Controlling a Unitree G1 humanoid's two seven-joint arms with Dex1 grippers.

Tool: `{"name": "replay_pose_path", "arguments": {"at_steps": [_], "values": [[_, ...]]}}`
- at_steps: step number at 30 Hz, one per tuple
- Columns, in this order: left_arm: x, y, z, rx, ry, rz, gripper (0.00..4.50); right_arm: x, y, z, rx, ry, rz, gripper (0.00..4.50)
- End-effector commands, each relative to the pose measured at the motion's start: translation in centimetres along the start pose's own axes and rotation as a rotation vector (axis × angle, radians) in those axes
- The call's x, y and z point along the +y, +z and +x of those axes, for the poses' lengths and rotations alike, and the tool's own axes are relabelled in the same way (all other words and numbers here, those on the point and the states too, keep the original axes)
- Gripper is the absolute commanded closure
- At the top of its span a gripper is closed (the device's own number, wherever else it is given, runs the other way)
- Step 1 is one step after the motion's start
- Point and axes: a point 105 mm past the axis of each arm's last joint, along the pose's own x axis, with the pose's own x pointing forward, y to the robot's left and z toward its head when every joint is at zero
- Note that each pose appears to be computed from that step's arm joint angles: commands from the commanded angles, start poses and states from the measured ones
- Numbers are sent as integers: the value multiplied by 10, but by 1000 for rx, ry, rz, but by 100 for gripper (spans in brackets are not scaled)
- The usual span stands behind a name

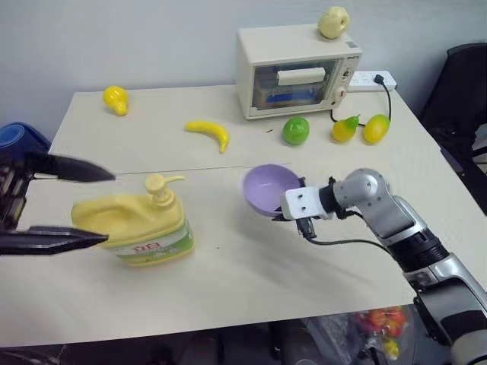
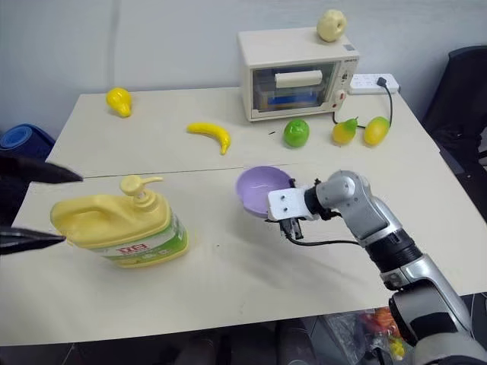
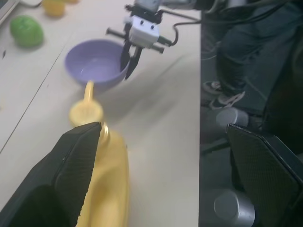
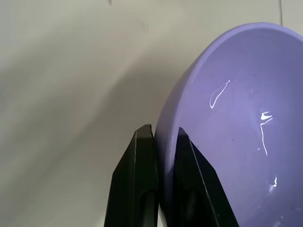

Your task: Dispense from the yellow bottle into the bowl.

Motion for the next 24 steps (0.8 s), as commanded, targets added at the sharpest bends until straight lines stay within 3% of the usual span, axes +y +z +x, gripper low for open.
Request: {"name": "replay_pose_path", "arguments": {"at_steps": [1,2,9,13,16,20,24], "values": [[-7,3,-6,1,40,46,3,-17,-6,-4,2,-121,-37,450],[-7,2,-6,1,45,44,3,-17,-10,-2,6,-130,-32,450],[-4,-7,-4,18,57,35,0,-16,-17,-1,-12,-145,15,229],[0,-15,-4,26,67,23,0,-22,-7,-24,-62,-160,73,107],[3,-22,-8,35,96,11,0,-27,11,-61,-173,-162,163,2],[4,-27,-14,44,117,6,0,-16,26,-106,-264,-92,230,2],[6,-29,-30,53,182,9,0,-5,7,-180,-233,-75,441,2]]}}
